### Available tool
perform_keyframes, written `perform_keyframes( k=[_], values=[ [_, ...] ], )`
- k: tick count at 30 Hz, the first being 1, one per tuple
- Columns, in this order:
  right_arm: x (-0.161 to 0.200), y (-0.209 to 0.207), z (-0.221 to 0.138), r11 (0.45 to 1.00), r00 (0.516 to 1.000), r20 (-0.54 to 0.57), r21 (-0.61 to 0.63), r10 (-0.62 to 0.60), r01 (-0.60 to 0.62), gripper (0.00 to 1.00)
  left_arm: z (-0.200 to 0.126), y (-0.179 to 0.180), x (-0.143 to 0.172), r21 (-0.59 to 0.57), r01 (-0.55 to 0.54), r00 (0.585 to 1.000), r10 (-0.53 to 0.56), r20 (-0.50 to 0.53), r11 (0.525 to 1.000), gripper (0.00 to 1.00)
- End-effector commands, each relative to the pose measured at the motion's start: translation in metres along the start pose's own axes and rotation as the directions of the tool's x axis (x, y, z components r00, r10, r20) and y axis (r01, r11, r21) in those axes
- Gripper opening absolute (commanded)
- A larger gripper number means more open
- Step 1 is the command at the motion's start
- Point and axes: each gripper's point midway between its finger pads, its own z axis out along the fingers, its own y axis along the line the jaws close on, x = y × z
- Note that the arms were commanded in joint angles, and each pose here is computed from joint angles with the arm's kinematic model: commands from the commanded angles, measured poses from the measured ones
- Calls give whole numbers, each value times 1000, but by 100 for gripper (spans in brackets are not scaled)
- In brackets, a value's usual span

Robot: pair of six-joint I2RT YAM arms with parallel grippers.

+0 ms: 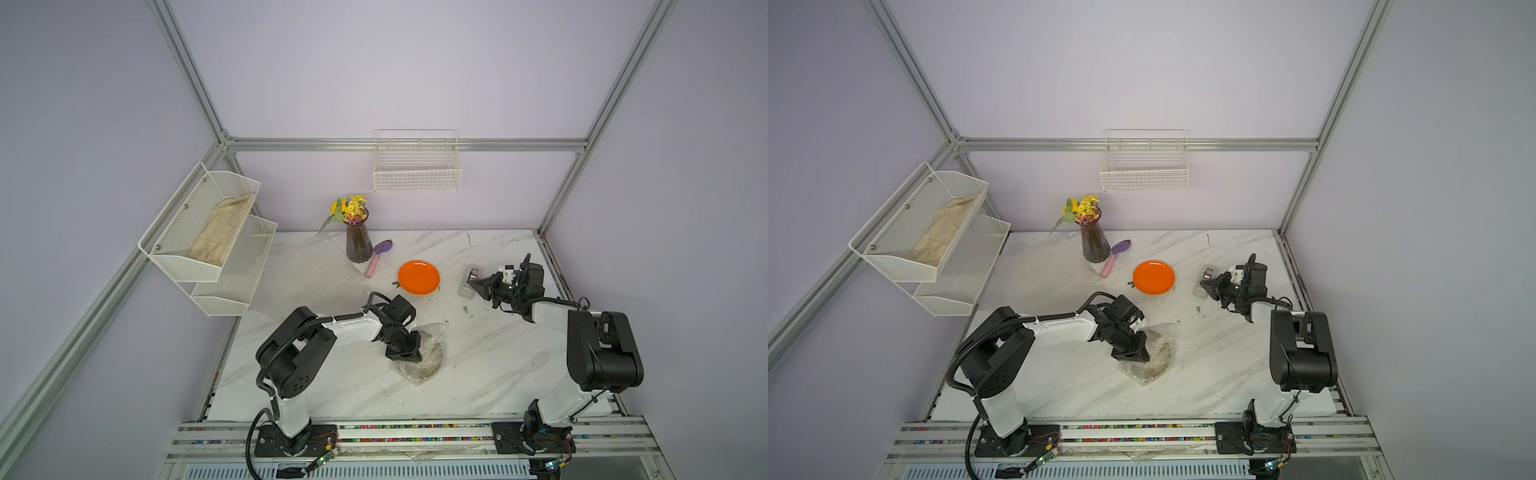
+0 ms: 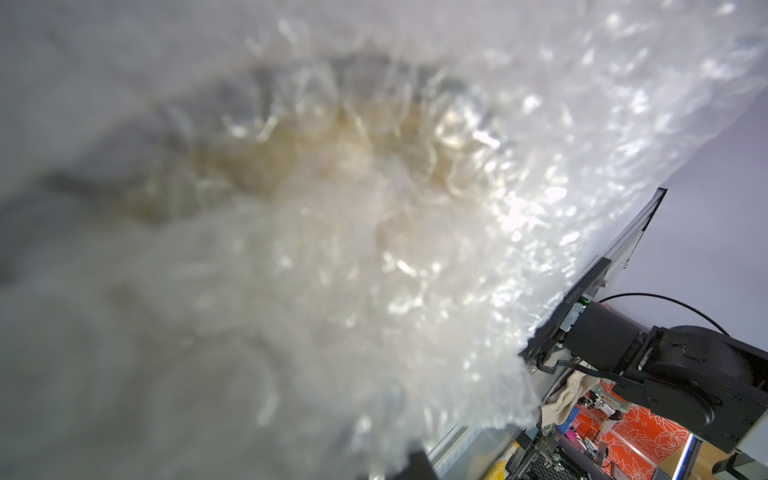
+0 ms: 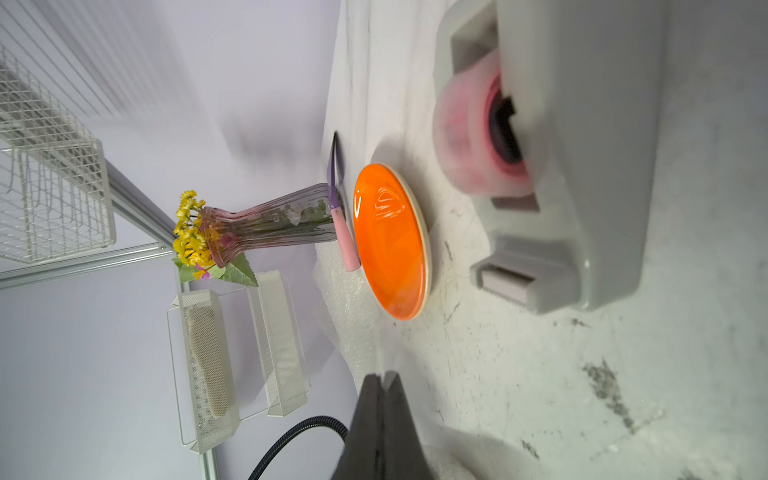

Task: Wrap dinner plates in bubble wrap
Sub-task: Pull the tape from the tape cutter.

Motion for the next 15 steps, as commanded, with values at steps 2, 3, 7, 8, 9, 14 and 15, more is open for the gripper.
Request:
perform_keyframes(
  k=[2,3,7,8,9,14,15],
  values=[
    [46,-12,-6,997,994,-71,23,79,-78,0,21,72,36,-243,89,990,-113,-86,966,10],
    [56,-13,-9,997,994,-76,23,78,-76,0,21,73,36,-244,88,990,-112,-87,966,10],
    [82,-27,-16,994,992,-83,54,96,-91,0,22,73,37,-242,86,990,-110,-89,966,10],
    [86,-30,-18,994,991,-84,62,99,-94,0,22,73,37,-241,85,990,-110,-91,967,10],
    [89,-34,-18,993,991,-86,67,100,-94,0,22,74,38,-242,85,990,-110,-92,967,10],
    [105,-69,-10,986,985,-118,121,126,-112,0,22,76,40,-246,83,989,-109,-95,966,10],
    [107,-78,-8,984,984,-121,135,133,-116,0,22,77,41,-249,83,989,-109,-95,965,10]
  ],
)
